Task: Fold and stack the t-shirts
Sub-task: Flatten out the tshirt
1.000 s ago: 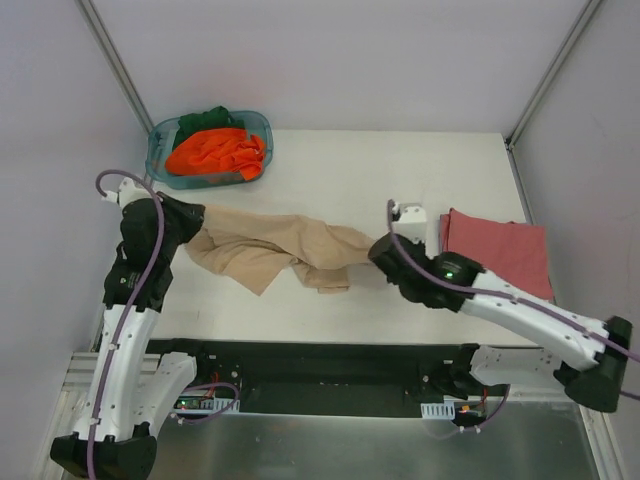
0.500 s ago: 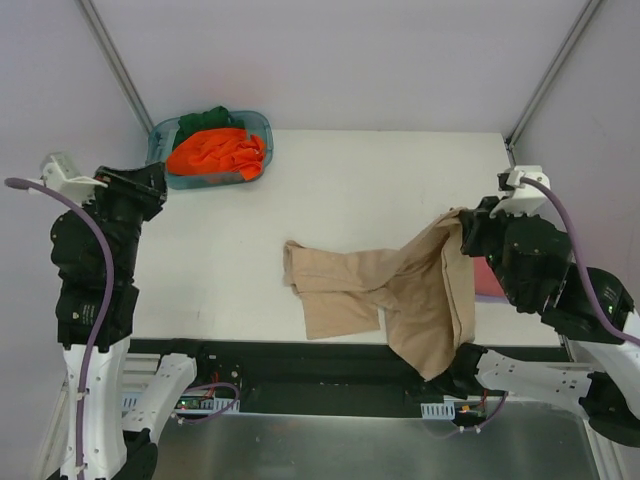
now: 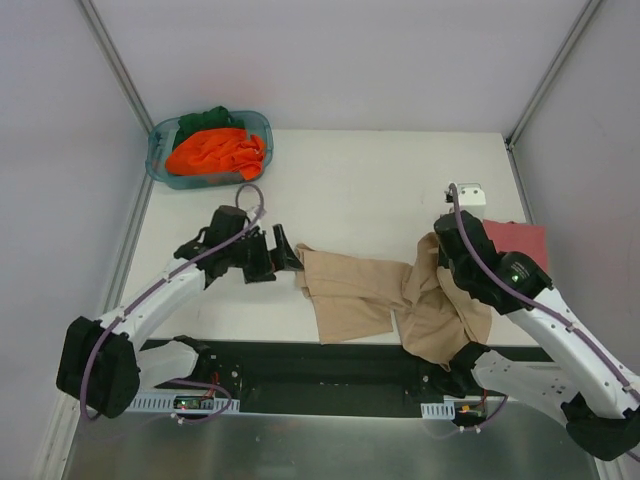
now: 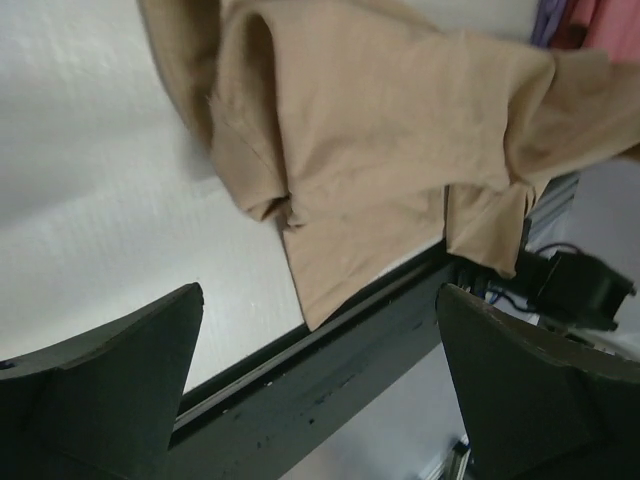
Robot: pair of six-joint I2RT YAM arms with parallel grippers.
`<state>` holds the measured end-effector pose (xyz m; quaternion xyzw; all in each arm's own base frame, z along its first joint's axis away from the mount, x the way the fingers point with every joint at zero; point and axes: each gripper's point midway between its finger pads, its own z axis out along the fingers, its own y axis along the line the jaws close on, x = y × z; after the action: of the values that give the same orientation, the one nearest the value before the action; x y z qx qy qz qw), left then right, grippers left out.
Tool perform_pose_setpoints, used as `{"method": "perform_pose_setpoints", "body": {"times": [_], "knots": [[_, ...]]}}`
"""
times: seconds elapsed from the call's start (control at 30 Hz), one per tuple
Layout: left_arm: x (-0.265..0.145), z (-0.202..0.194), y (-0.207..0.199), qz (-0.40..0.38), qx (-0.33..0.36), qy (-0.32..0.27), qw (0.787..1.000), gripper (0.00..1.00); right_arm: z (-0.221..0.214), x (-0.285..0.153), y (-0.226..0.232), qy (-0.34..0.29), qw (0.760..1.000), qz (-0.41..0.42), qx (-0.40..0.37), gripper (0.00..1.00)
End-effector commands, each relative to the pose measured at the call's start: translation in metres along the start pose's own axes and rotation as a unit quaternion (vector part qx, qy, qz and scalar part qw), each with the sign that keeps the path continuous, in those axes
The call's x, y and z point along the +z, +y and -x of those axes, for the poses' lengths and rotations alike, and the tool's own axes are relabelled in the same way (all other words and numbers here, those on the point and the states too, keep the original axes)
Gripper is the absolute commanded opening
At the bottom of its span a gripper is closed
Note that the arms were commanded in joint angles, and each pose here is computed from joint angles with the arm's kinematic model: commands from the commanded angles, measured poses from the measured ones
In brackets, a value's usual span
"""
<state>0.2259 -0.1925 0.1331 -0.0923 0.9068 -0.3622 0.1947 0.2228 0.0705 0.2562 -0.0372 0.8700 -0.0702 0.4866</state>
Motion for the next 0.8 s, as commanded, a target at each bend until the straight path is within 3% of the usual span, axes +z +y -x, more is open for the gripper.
{"method": "perform_pose_setpoints", "body": {"times": [0.0,0.1,0.27,0.37,0.63,0.77], "knots": [[0.029,-0.038,-0.026,-0.064,0.058,0.054,0.995,0.99,-0.001,0.011,0.004,0.001,0.999,0.020,0.045,0.01],[0.048,-0.047,-0.024,-0.052,0.045,0.061,0.996,0.98,-0.011,0.019,0.004,0.013,0.998,0.023,0.053,0.01],[0.072,-0.036,-0.022,-0.046,0.023,0.033,0.998,0.87,-0.022,0.025,0.000,0.025,0.998,0.019,0.059,0.00],[0.085,-0.037,-0.017,-0.032,0.012,0.051,0.998,0.84,-0.024,0.025,-0.003,0.024,0.997,0.016,0.066,0.01],[0.107,-0.058,-0.036,-0.080,-0.006,0.102,0.992,0.68,-0.030,0.027,-0.008,0.031,0.997,0.013,0.072,0.01],[0.106,-0.061,-0.037,-0.082,-0.012,0.100,0.992,0.63,-0.033,0.029,-0.009,0.034,0.997,0.012,0.074,0.01]]}}
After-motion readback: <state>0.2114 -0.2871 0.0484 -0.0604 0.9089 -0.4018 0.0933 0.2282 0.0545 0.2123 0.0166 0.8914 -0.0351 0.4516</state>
